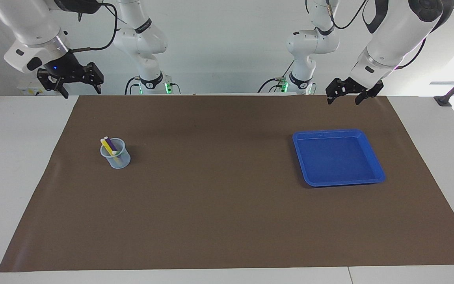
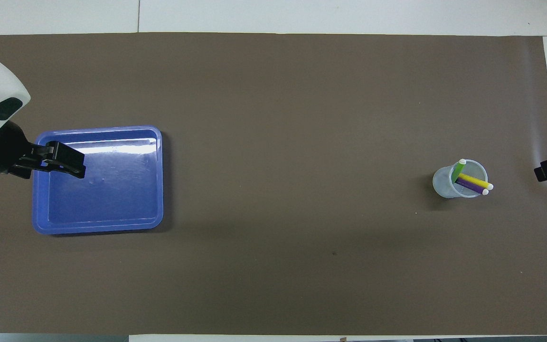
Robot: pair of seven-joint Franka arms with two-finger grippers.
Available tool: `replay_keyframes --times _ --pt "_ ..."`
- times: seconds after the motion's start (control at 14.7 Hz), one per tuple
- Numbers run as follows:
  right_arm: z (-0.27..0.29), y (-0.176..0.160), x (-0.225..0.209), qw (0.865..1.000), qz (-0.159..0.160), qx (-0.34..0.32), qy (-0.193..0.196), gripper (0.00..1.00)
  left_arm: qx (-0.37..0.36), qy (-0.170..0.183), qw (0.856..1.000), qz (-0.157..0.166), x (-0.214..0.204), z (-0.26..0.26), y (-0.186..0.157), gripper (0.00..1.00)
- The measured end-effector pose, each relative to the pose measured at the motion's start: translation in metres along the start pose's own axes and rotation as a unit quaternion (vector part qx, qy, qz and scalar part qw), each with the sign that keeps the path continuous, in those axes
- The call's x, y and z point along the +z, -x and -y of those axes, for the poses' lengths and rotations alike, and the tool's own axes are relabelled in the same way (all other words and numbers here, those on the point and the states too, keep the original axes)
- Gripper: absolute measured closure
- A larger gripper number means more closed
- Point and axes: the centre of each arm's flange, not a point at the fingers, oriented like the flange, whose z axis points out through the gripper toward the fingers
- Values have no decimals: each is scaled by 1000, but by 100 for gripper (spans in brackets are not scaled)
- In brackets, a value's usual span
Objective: Transfer and insert pens with both arms
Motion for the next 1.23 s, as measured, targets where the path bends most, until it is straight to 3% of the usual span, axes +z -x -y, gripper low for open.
replay_keyframes --times 0.34,1.23 --pt "-20 -8 18 1000 18 16 -7 0 0 0 1000 0 0 0 0 0" --pt "-19 -8 10 1000 1 14 -2 0 -5 1 1000 0 0 5 0 0"
